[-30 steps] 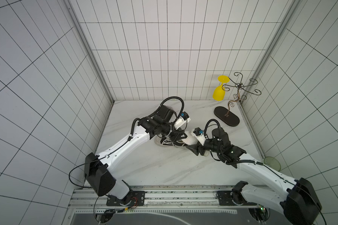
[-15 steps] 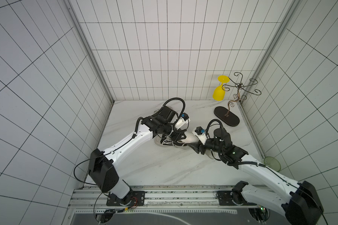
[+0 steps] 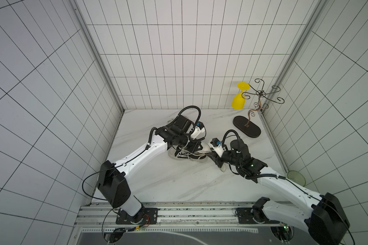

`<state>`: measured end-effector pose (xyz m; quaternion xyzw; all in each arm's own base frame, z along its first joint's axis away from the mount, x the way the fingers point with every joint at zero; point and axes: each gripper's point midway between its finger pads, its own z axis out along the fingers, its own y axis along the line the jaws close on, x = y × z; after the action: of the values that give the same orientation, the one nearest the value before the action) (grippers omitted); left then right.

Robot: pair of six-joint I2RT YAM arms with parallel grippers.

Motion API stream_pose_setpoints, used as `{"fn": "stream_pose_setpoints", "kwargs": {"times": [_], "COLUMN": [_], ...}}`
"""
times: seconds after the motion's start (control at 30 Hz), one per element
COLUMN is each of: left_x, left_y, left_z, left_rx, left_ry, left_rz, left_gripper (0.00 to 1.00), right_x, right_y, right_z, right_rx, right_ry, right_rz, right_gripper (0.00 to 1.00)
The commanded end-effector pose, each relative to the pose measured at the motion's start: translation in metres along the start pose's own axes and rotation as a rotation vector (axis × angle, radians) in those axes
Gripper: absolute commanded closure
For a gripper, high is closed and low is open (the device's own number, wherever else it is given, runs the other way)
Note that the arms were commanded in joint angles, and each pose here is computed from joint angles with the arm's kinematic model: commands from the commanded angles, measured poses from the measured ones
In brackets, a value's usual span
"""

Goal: Insert the insole into the shoe
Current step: Pick up the insole from the center of the board.

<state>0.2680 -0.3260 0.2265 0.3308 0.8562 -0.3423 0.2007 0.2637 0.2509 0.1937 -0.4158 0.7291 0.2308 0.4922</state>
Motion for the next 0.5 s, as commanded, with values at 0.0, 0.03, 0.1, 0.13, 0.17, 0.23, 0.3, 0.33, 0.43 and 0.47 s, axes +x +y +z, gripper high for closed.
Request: {"fn": "stream_pose_setpoints", "kwargs": {"times": [0.0,0.03,0.1,0.13,0.17,0.23,0.3,0.33,0.43,0.47], "left_x": [-0.015,-0.015,-0.018,-0.020,-0.021,-0.026,-0.033,-0.037,-0.035,-0.030], "left_y": [0.009,0.011,0.017,0.020,0.022,0.022,0.026,0.033,0.080,0.091], "left_z": [0.004,0.004,0.002,0.001,0.000,-0.004,-0.010,-0.016,-0.039,-0.043], "left_rx": [-0.018,-0.019,-0.022,-0.016,-0.012,0.023,0.009,-0.029,-0.272,-0.317], "left_ry": [-0.055,-0.055,-0.067,-0.078,-0.087,-0.107,-0.137,-0.160,-0.234,-0.238], "left_rz": [-0.058,-0.074,-0.107,-0.119,-0.133,-0.150,-0.164,-0.178,-0.261,-0.272], "left_gripper": [0.94,0.94,0.89,0.83,0.75,0.64,0.59,0.58,0.57,0.59], "right_x": [-0.022,-0.021,-0.019,-0.017,-0.016,-0.012,-0.009,-0.007,0.002,0.006], "right_y": [-0.003,-0.002,-0.001,-0.002,-0.003,-0.003,-0.006,-0.009,-0.020,-0.024], "right_z": [-0.004,-0.004,-0.005,-0.005,-0.004,-0.003,-0.001,0.000,0.006,0.007], "right_rx": [0.018,0.016,0.016,0.018,0.023,0.024,0.037,0.050,0.098,0.115], "right_ry": [-0.043,-0.041,-0.036,-0.034,-0.028,-0.010,0.007,0.022,0.096,0.126], "right_rz": [-0.031,-0.033,-0.033,-0.032,-0.031,-0.030,-0.023,-0.019,-0.003,0.002], "right_gripper": [0.72,0.72,0.72,0.73,0.73,0.73,0.74,0.74,0.75,0.77]}}
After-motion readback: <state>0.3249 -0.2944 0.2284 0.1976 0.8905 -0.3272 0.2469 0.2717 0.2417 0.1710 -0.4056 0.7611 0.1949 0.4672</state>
